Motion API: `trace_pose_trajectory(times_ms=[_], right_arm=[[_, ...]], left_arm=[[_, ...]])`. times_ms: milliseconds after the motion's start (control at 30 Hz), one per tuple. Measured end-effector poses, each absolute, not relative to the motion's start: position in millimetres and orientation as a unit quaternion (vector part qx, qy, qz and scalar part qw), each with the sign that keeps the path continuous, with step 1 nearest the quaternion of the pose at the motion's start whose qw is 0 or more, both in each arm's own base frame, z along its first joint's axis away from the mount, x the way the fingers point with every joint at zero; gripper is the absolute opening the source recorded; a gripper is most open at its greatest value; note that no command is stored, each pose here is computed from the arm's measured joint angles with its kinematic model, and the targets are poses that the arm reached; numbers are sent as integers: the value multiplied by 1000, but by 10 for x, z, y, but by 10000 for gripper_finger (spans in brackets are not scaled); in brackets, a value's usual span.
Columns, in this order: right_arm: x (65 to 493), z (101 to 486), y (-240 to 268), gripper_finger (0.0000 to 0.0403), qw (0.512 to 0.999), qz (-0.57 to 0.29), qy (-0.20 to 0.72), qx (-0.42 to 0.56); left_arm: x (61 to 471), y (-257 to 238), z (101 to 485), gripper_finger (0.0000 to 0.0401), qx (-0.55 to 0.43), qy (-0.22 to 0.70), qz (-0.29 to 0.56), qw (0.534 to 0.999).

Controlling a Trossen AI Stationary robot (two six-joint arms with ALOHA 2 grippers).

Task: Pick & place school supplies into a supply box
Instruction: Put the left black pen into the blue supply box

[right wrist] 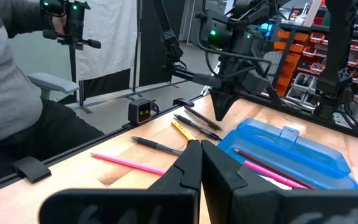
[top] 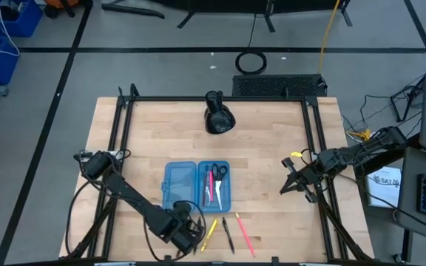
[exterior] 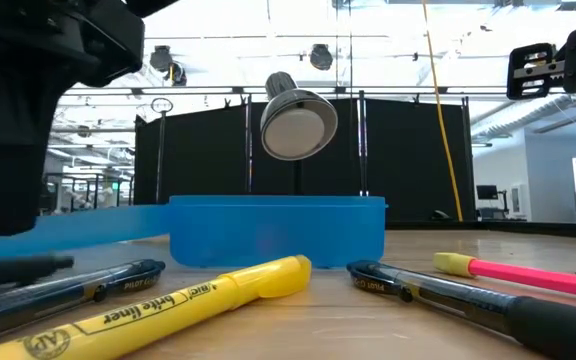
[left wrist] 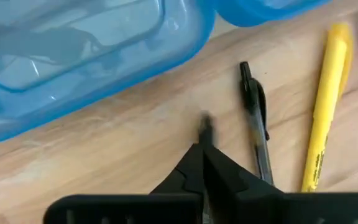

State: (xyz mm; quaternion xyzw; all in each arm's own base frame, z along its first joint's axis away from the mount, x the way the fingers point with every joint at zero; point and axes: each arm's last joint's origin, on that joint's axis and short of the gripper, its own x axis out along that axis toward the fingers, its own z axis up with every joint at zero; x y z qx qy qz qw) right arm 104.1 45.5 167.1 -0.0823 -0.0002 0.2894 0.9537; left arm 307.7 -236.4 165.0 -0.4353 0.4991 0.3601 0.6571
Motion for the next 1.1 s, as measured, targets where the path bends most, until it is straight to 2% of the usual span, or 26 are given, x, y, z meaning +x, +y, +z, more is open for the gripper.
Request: trace_pose_trajectory(times_ms=[100,333,533,633,767,1100], right_arm=[[1041,1671,455,0,954,289,0,-82],[1041,1669,455,0,954,289,0,-82],[1041,1669,455,0,954,289,1,-82],[1041,1669,455,0,954,289,1,-82],[1041,1672,455,0,954,289,-1,-82],[1049,1671,442,0,961,265,2,-79]], left_arm=[[3099,-2382,1662,2,-440,497,346,663],[3093,-2394,1669,21,-448,521,336,645],[3183,-2471,1708,61,-455,513,267,677],[3220,-2459,1706,89,-444,495,261,700],[3251,-2425,1607,108,-436,522,264,684],[3258,-2461,1291,110,-416,567,288,650]])
